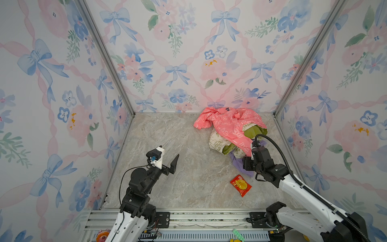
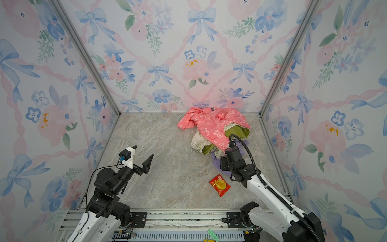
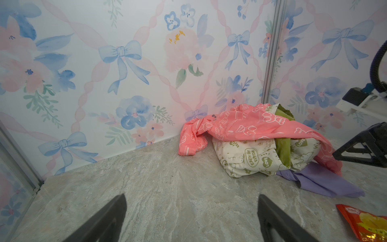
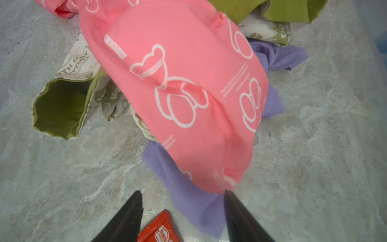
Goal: Pick out a specific cloth from the pile
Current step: 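Lower the right gripper onto the purple shirt under the pink cloth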
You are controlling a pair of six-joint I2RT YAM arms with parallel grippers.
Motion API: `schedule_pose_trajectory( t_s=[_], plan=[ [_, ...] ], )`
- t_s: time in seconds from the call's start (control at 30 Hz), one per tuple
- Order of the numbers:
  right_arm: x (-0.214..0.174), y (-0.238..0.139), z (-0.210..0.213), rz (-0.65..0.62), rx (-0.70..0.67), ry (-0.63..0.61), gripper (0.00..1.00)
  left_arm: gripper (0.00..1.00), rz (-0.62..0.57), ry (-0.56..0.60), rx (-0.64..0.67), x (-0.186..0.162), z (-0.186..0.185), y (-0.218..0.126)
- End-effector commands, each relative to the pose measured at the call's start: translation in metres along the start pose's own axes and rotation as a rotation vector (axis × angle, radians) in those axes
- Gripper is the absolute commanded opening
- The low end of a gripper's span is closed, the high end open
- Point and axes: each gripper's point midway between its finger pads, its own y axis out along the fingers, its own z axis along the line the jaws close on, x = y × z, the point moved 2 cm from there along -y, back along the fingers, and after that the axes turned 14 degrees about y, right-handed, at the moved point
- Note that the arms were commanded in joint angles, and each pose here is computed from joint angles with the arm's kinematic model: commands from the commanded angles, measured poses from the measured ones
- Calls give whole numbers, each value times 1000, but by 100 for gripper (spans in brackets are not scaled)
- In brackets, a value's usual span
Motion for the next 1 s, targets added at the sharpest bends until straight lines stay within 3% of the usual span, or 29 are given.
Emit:
schedule_pose_trajectory(
  t_s=[0.0, 0.17, 0.43, 0.63, 0.8, 0.97],
  plan=[
    [-7, 8, -3, 6, -13, 76, 64, 98, -6, -33, 16, -2, 1, -2],
    [-18, 19, -15, 35, -92, 120, 63, 98, -14, -63, 32, -2, 3, -5],
    [-36, 38, -20, 111, -148, 145, 48, 98, 14, -61, 44, -8, 4, -3],
    [-43, 48, -27, 137, -214, 149, 44, 98, 33, -57, 50, -12, 5, -2],
    [-46, 51, -34, 144, -272, 175, 31, 98, 48, -50, 76, -14, 8, -3],
    [-35, 44, -30, 98, -243, 220, 9, 98, 56, -48, 73, -16, 8, -2]
  ],
)
